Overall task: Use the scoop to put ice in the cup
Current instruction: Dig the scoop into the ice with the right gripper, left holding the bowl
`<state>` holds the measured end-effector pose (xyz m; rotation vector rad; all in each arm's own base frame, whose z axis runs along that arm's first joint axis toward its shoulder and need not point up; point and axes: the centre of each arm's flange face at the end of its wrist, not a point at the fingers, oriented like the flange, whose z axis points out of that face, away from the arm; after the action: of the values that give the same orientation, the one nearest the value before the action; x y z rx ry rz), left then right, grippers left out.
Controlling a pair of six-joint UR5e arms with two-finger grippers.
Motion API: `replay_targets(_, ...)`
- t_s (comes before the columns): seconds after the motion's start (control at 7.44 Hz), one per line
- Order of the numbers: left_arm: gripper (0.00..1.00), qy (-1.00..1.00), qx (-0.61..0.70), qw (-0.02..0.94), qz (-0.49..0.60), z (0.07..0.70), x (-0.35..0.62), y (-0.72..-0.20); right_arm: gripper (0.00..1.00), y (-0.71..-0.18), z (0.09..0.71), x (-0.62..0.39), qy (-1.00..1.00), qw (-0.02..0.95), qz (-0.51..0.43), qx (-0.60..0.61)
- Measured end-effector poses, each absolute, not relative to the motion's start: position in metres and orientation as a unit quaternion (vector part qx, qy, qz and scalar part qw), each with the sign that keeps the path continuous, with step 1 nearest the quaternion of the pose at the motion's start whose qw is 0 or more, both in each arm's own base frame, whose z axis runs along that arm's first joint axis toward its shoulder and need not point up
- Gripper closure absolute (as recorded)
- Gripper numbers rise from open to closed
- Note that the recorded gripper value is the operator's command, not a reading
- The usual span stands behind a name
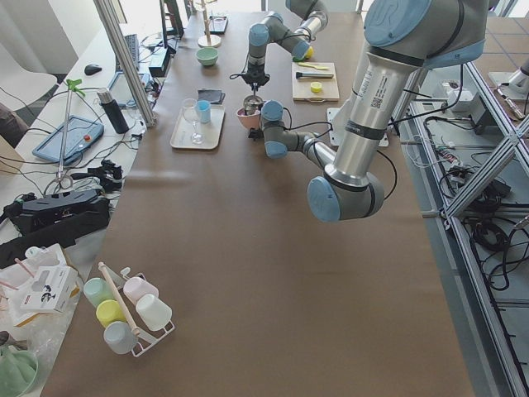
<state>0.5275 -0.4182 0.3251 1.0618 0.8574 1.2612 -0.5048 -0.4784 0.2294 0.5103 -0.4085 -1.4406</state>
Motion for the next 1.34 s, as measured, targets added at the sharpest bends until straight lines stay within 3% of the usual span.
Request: replay_targets(1.34, 0.01, 0.369, 0.458, 0.599, 0.544, 0.326, 0.527, -0.419, 1.00, -0.469, 0.230, -0.483, -0.282, 0.694, -0.609, 0.260)
